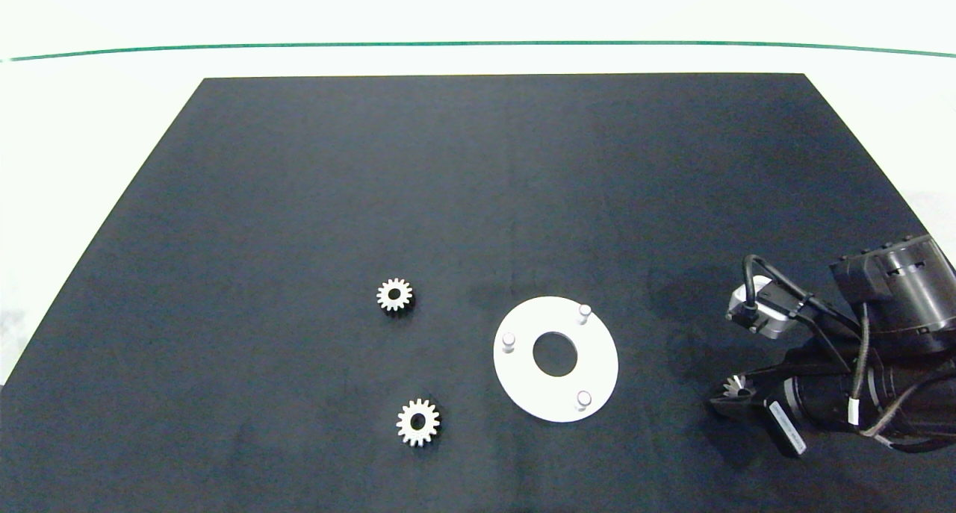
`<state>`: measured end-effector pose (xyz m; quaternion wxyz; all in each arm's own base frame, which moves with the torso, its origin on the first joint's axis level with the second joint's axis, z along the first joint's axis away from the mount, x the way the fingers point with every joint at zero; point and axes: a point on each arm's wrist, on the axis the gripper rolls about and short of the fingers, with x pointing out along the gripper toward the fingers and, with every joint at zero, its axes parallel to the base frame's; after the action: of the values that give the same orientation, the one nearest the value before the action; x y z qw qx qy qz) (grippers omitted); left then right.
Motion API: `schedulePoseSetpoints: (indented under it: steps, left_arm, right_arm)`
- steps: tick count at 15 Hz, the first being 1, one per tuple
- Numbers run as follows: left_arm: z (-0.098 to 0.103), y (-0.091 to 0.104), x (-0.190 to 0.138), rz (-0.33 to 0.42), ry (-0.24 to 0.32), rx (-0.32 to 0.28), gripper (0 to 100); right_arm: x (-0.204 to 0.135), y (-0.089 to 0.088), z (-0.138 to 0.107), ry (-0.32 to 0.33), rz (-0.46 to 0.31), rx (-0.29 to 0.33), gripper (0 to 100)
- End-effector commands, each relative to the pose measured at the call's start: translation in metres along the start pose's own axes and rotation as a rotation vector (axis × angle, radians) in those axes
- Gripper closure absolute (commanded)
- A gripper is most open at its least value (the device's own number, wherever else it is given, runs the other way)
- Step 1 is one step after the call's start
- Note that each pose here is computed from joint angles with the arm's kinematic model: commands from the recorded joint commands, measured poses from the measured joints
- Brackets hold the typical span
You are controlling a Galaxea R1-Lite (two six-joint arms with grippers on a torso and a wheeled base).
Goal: Install three planetary gears onto the carrier pins
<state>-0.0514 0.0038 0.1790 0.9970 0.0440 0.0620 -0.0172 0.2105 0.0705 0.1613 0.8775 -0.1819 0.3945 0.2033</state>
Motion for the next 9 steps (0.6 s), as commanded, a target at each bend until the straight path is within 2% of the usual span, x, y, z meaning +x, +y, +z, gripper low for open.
schedulePoseSetpoints:
  steps: [1,6,9]
  left_arm:
    - [-0.0005,0.0000,0.0000,0.000,0.005,0.000,0]
    - [-0.0004,0.0000,0.0002,0.000,0.006,0.000,0]
    - [-0.0013,-0.0001,0.0002,-0.001,0.011,0.001,0]
  right_arm:
    - [-0.0009,0.0000,-0.0004,0.001,-0.003,-0.002,74]
    - [-0.0013,0.0002,-0.0005,-0.001,0.002,-0.002,84]
    - [-0.0076,0.0005,-0.0004,-0.010,-0.003,-0.001,87]
